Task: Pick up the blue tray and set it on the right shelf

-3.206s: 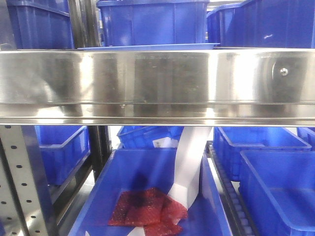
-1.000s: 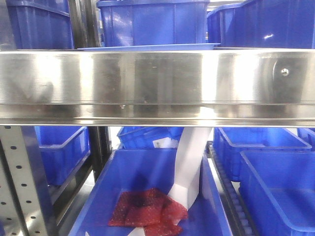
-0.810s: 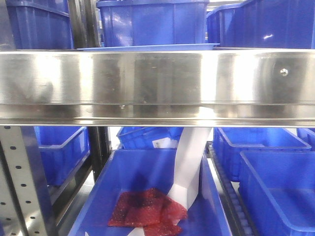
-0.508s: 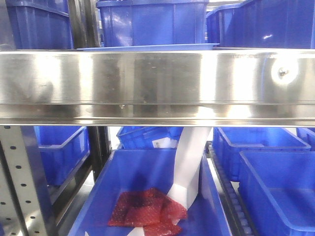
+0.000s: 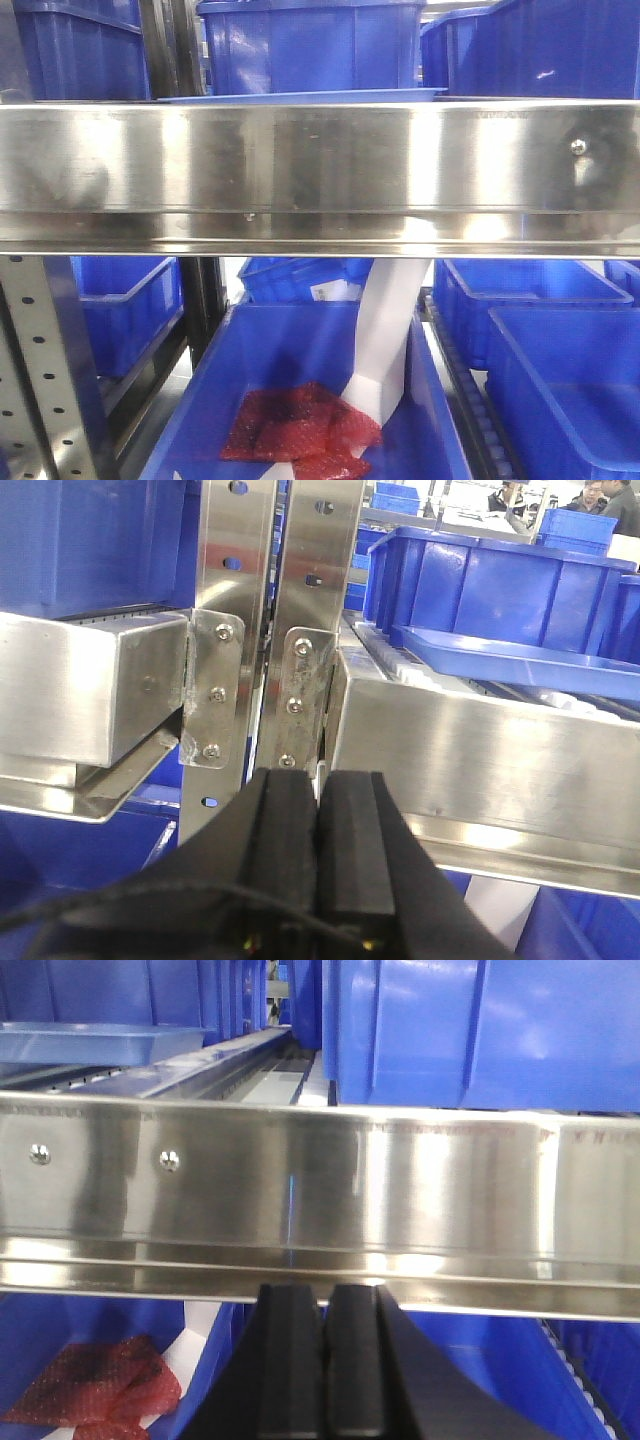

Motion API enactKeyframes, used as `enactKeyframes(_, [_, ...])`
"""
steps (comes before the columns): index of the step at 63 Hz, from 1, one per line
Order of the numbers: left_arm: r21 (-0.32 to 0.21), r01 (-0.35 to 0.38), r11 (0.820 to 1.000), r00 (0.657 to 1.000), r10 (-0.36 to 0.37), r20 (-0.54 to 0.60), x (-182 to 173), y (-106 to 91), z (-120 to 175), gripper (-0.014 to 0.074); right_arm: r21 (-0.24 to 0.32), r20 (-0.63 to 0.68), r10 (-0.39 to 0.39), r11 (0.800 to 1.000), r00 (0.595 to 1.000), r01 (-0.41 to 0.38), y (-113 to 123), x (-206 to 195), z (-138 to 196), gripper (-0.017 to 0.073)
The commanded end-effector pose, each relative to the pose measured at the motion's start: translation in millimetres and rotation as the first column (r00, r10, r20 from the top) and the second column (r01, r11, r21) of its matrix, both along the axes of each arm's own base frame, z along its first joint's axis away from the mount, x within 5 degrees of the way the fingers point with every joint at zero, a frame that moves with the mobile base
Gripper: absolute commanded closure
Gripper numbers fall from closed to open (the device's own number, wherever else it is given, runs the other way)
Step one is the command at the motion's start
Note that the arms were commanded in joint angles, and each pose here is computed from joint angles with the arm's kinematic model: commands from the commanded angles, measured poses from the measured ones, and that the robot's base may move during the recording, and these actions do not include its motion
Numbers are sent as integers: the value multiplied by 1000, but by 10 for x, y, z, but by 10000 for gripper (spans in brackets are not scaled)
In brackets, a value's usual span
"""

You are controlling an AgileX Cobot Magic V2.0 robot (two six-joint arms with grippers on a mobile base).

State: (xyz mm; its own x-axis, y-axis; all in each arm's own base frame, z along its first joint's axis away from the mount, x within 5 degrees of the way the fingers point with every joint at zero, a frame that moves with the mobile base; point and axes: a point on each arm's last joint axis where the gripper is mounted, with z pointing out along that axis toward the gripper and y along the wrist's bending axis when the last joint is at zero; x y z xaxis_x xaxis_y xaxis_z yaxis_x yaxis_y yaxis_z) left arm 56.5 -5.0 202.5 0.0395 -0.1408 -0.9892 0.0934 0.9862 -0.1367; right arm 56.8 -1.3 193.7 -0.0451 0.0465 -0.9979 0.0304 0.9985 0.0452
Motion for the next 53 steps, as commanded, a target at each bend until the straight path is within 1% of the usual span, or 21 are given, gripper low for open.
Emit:
enactKeyframes(1, [-5,1,1000,997,0,80,-4,2,-9,626,-10,143,-12,1000,990,14,-9,-30,179,505])
enactKeyframes(53, [-5,1,1000,997,0,80,-4,2,-9,626,-10,143,-12,1000,990,14,-9,-30,178,505])
